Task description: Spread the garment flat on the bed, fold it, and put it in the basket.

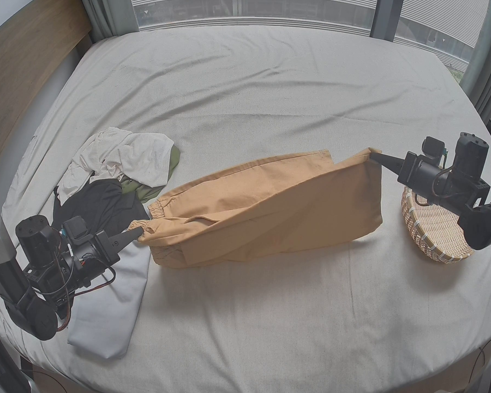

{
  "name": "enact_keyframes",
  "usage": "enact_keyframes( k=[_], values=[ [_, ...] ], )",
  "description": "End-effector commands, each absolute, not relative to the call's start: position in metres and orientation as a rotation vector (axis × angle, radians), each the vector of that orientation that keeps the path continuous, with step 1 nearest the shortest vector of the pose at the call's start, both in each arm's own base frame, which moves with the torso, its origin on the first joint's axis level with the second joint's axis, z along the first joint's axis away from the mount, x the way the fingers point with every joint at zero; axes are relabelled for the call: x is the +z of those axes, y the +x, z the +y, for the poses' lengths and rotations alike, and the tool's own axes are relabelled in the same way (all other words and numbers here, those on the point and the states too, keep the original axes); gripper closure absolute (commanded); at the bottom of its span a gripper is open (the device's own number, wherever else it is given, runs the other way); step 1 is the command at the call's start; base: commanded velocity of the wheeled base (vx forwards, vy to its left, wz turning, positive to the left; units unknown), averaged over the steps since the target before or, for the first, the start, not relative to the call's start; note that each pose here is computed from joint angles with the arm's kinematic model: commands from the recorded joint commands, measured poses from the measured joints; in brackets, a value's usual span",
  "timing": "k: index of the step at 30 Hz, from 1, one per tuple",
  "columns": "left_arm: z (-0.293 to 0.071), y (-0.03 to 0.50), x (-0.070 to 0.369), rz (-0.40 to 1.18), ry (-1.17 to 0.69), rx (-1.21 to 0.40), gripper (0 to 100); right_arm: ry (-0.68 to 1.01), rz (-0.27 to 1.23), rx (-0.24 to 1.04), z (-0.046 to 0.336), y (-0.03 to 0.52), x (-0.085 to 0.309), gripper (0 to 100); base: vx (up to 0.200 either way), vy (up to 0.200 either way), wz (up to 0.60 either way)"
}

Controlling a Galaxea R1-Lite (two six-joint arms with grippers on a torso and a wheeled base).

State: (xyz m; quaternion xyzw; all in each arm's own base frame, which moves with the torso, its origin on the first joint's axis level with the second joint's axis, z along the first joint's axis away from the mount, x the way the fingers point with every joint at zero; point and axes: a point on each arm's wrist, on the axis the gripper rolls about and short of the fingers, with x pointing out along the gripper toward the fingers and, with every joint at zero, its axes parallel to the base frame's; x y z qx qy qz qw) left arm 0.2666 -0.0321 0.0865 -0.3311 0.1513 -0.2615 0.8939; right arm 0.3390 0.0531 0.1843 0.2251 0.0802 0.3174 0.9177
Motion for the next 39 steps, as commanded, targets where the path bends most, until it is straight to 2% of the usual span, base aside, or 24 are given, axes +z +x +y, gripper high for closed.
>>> enact_keyframes(
  k=[1,8,19,27,39],
  values=[
    [-0.033,0.276,0.08,0.317,-0.693,-0.511,100,0.46,0.154,0.661,0.057,0.356,0.182,100,0.0,0.0,0.0],
    [-0.034,0.281,0.082,0.302,-0.735,-0.49,100,0.461,0.157,0.66,0.06,0.37,0.187,100,0.0,0.0,0.0],
    [-0.038,0.288,0.075,0.321,-0.753,-0.486,100,0.469,0.192,0.647,0.062,0.397,0.166,100,0.0,0.0,0.0],
    [-0.038,0.311,0.065,0.286,-0.77,-0.405,100,0.462,0.154,0.643,0.065,0.414,0.167,100,0.0,0.0,0.0],
    [-0.042,0.326,0.063,0.259,-0.79,-0.397,100,0.459,0.142,0.642,0.067,0.433,0.156,100,0.0,0.0,0.0]
  ],
)
